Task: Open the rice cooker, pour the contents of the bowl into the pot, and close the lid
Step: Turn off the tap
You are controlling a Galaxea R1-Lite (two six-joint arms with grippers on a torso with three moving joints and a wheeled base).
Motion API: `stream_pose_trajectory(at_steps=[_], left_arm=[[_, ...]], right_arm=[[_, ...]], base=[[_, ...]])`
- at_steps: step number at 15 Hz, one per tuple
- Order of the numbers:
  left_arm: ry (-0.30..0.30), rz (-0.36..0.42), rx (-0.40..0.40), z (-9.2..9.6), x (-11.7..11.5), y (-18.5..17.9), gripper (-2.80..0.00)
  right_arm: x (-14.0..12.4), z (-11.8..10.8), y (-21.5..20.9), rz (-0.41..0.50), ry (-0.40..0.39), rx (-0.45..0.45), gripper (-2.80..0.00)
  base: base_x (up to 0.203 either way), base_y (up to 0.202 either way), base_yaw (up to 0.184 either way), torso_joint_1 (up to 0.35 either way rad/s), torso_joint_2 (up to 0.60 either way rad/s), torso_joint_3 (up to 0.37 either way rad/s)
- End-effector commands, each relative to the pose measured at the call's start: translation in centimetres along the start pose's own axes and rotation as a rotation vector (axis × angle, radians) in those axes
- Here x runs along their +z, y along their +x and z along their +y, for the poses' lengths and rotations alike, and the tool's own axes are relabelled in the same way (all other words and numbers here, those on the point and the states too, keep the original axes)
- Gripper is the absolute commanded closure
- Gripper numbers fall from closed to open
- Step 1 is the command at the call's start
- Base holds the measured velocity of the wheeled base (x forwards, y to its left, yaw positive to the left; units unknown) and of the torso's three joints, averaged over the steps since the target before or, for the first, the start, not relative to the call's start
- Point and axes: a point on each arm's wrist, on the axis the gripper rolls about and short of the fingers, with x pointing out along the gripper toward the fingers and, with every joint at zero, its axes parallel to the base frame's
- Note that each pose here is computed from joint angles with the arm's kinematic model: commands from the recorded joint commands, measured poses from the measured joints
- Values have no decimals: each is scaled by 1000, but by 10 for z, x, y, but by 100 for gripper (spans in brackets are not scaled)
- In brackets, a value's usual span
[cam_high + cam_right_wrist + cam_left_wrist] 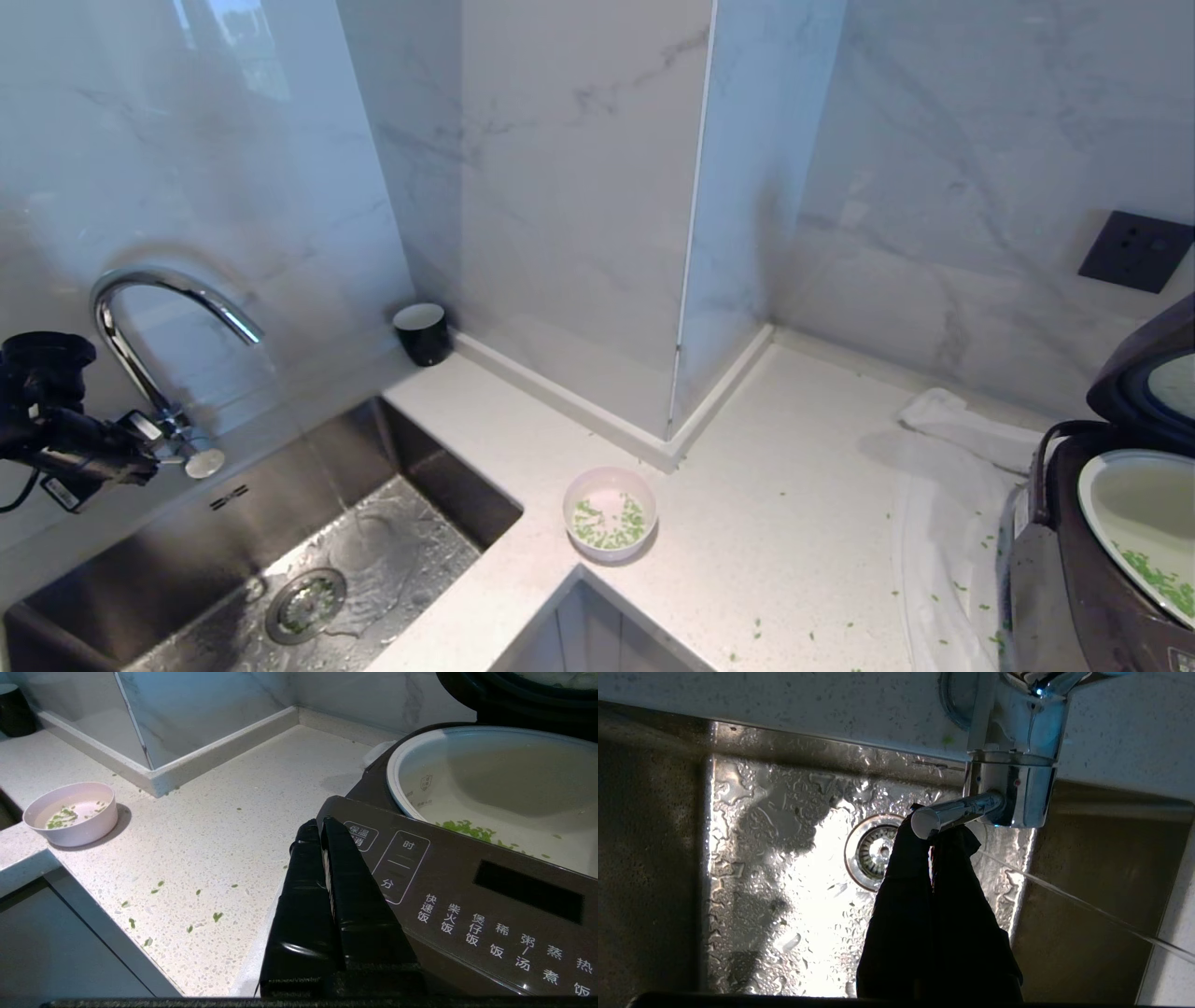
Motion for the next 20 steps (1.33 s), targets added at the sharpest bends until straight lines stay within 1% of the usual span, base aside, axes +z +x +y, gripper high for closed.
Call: stream_pose_trajectory(at_steps=[1,3,6,9,11,14,16,18,19,20], left_arm=[[-15,-32,-13,-4,7,-3,0],[-33,-52,-23,-7,13,-4,0],[-36,-65,-30,-9,17,-6,0],[-41,-51,-19,-6,13,-8,0],[-41,-23,-4,0,4,-12,0],[-38,-3,-7,6,-7,-36,0],[-34,5,-51,8,-14,-60,0],[-16,29,-88,13,-27,-84,0],[15,47,-113,14,-36,-96,0],[65,64,-147,13,-45,-105,0]], right_arm=[[0,0,0,2,0,1,0],[0,0,0,0,0,1,0],[0,0,0,1,0,1,0],[0,0,0,1,0,1,0],[0,0,0,0,0,1,0],[0,0,0,0,0,1,0],[0,0,0,2,0,1,0],[0,0,0,0,0,1,0],[0,0,0,0,0,1,0],[0,0,0,0,0,1,0]], base=[[0,0,0,0,0,0],[0,0,0,0,0,0],[0,0,0,0,0,0],[0,0,0,0,0,0],[0,0,0,0,0,0],[0,0,0,0,0,0],[0,0,0,0,0,0],[0,0,0,0,0,0],[0,0,0,0,0,0],[0,0,0,0,0,0]])
